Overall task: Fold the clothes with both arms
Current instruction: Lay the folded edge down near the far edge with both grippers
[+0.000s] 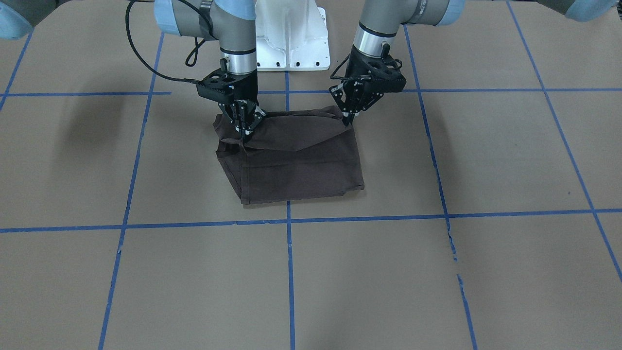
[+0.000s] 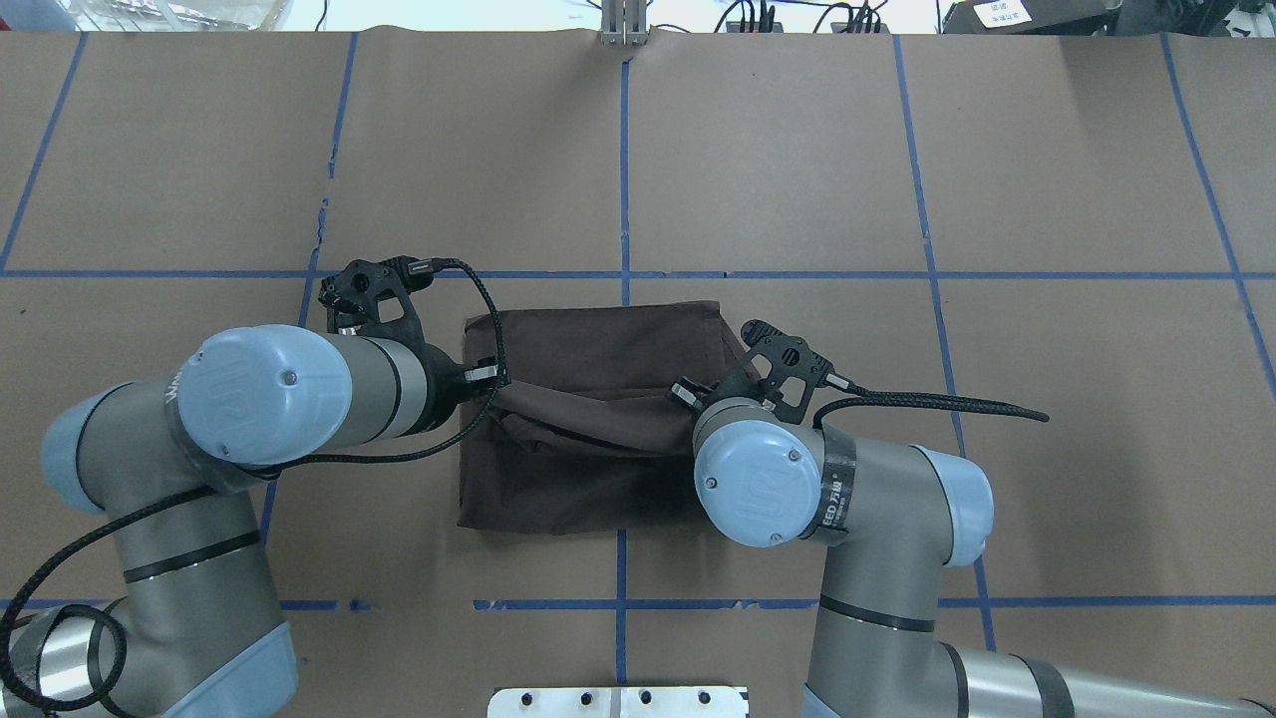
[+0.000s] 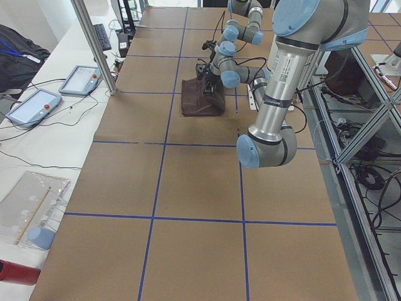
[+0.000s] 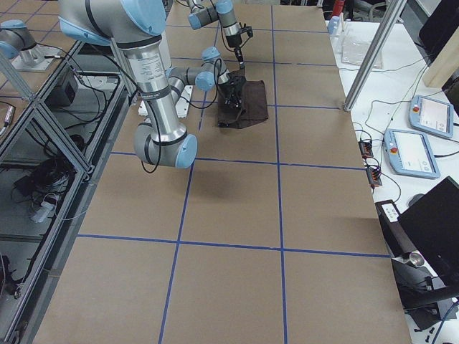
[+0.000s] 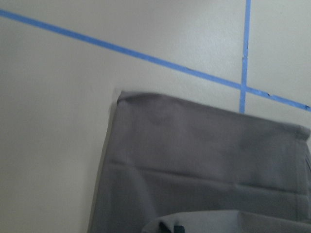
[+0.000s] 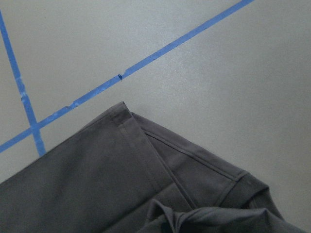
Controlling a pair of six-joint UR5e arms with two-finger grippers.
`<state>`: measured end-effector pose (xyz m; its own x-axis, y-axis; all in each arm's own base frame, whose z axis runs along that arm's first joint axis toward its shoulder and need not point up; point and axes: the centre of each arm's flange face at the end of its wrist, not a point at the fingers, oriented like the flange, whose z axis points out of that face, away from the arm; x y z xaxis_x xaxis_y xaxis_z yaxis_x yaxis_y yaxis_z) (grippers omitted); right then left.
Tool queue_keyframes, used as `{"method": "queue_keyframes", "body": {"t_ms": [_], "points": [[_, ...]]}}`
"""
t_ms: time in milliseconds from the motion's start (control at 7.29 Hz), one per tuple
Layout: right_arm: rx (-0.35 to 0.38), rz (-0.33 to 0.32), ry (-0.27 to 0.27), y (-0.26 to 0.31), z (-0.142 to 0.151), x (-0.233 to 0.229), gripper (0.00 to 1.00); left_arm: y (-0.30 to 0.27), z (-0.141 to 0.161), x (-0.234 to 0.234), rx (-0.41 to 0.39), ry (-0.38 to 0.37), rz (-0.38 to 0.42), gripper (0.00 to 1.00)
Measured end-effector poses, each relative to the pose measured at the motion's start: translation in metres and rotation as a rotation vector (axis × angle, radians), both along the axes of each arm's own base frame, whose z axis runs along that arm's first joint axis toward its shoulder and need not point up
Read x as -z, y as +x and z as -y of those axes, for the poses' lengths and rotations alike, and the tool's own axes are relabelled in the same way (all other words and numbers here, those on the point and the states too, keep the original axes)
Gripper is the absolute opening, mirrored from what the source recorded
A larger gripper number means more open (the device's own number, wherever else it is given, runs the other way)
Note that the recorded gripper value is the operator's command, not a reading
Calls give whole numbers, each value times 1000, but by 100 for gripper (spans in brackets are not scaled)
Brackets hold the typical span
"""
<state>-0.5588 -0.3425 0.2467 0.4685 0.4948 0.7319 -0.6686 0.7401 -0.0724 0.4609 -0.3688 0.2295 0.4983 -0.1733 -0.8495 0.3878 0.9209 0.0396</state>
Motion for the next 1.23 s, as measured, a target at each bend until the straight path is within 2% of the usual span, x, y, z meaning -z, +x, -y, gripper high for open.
{"method": "queue_keyframes", "body": {"t_ms": [274, 686, 823, 961, 1098, 1235], "points": [[-14, -11, -3, -17, 21, 3, 0, 3, 21, -15, 13, 18, 21, 0], [-16, -19, -14, -7, 46, 2, 0, 15, 49, -31, 35, 30, 32, 0], [-16, -24, -16, -6, 51, 0, 42, 20, 54, -36, 37, 28, 41, 0], [-6, -43, -11, -7, 55, -4, 99, 24, 58, -42, 36, 27, 46, 58], [26, -77, 10, -9, 57, -10, 100, 28, 59, -47, 32, 28, 50, 100], [62, -113, 36, -11, 61, -16, 100, 30, 60, -50, 15, 48, 64, 100]]}}
